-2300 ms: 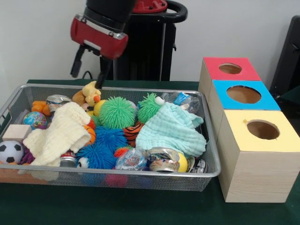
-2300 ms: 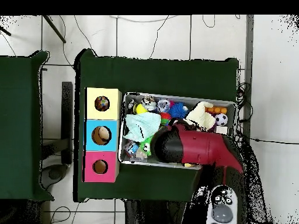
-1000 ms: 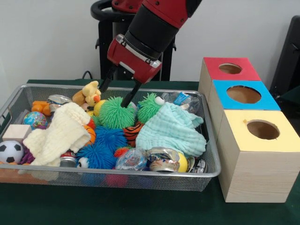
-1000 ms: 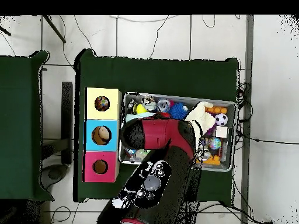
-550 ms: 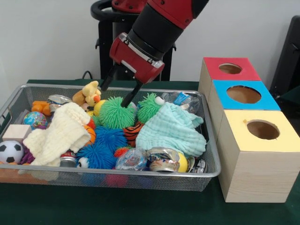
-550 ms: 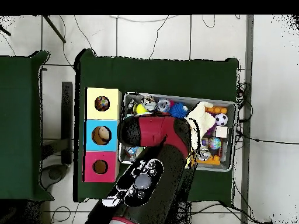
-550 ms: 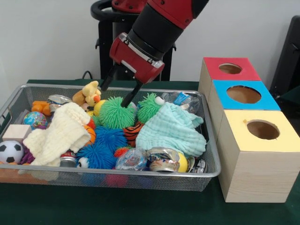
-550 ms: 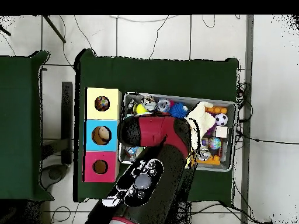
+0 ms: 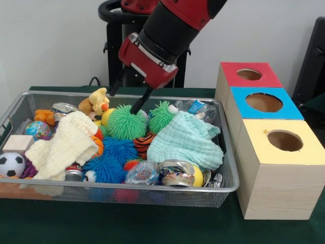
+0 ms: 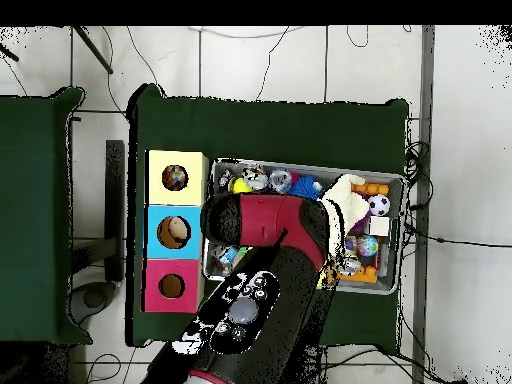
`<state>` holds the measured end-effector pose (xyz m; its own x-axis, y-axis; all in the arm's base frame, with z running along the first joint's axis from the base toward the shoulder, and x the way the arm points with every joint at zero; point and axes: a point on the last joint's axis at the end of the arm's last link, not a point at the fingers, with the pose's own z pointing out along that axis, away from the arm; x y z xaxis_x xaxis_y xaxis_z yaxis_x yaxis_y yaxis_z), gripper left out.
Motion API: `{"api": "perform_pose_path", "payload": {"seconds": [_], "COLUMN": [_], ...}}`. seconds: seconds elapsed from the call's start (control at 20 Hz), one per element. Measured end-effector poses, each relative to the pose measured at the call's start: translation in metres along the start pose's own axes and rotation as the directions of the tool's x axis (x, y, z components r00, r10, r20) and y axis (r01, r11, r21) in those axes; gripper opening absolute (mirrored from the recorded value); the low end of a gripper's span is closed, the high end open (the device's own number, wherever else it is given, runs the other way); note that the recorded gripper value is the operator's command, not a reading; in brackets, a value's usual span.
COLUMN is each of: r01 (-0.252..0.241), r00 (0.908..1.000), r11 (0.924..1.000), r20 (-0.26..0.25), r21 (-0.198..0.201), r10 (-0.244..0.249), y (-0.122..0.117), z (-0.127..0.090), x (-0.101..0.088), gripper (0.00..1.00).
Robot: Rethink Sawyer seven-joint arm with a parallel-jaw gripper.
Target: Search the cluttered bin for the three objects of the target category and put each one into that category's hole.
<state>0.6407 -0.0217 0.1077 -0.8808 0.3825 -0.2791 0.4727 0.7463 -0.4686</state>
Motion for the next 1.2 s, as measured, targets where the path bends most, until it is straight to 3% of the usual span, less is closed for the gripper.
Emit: {"api": "perform_pose_path", "payload": {"seconds": [0.15, 0.3, 0.55, 0.8, 1.2], "r01": [-0.028, -0.06, -0.071, -0.072, -0.083], "r00": [0.9983, 0.9897, 0.9762, 0.9687, 0.9722], "r11": [0.9995, 0.9975, 0.9961, 0.9961, 0.9964], "r20": [-0.051, -0.128, -0.201, -0.234, -0.218], "r21": [0.015, 0.037, 0.053, 0.05, 0.017], "r10": [0.029, 0.064, 0.08, 0.082, 0.084], "y": [-0.009, -0.017, -0.008, 0.007, 0.049], "z": [-0.005, -0.016, -0.037, -0.059, -0.077], "x": [-0.003, -0.008, -0.016, -0.028, -0.044], "gripper": [1.0, 1.0, 1.0, 1.0, 1.0]}}
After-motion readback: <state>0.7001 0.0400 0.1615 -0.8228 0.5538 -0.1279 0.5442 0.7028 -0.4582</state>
